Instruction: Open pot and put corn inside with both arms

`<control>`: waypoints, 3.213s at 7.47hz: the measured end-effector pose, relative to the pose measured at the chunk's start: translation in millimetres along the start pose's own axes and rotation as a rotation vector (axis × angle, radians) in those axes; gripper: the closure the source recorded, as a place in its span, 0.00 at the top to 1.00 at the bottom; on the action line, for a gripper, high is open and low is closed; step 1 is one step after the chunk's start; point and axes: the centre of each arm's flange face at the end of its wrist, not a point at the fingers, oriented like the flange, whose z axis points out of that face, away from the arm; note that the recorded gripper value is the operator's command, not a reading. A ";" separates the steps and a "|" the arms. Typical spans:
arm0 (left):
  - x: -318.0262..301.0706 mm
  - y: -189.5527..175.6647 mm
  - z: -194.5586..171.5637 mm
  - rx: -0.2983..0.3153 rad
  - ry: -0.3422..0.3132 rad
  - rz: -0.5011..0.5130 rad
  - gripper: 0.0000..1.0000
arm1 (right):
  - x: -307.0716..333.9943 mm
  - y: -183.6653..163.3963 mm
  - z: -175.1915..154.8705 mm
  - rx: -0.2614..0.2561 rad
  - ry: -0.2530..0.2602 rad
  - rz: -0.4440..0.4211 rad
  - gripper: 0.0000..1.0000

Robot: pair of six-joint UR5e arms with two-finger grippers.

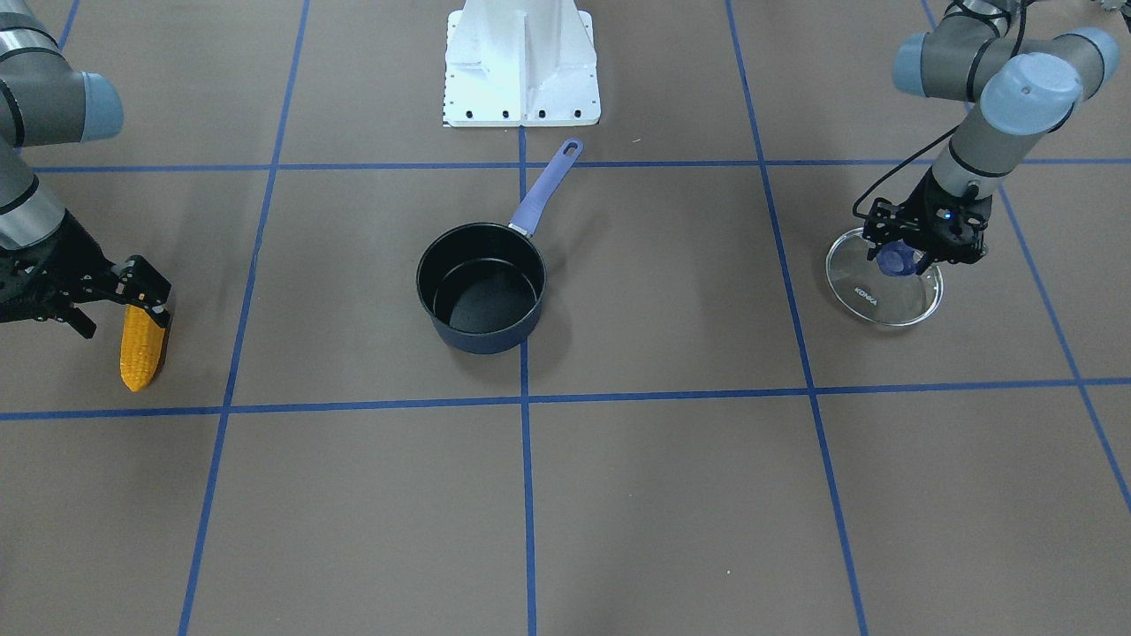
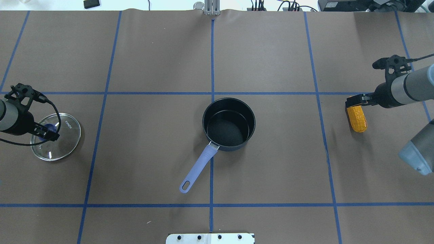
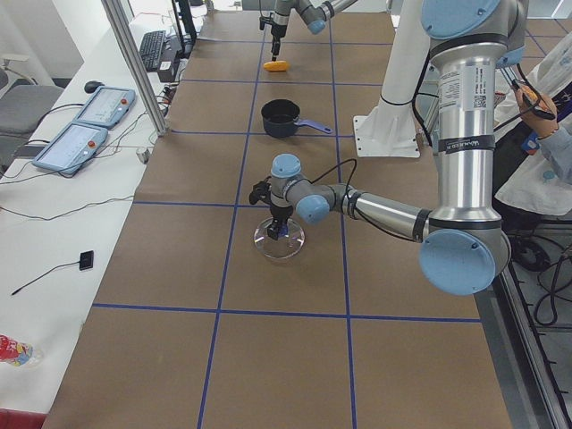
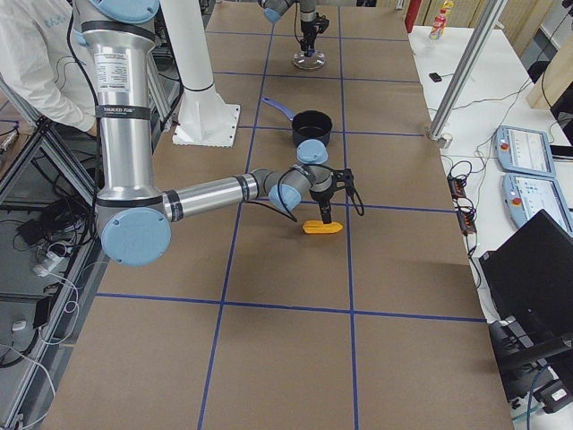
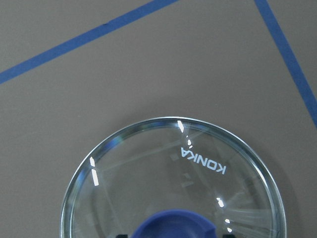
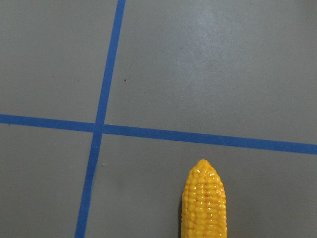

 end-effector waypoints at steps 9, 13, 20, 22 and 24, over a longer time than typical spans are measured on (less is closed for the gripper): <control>-61.0 -22.6 -70.7 0.006 0.077 0.043 0.98 | 14.8 14.0 42.7 -0.014 0.099 -0.018 0.50; -64.4 -25.7 -75.9 0.013 0.075 0.044 0.98 | 0.7 21.3 52.9 -0.025 0.100 -0.044 0.00; -132.0 -20.8 -118.5 0.012 0.036 -0.023 0.99 | -242.6 -69.1 -57.3 -0.031 -0.015 0.087 0.00; -202.7 -5.7 -167.8 -0.010 -0.002 -0.023 0.99 | -309.7 -52.7 -55.6 -0.030 -0.044 0.149 0.00; -252.4 18.8 -182.1 -0.055 -0.014 -0.063 0.99 | -375.4 -28.0 -46.7 -0.014 -0.033 0.178 0.00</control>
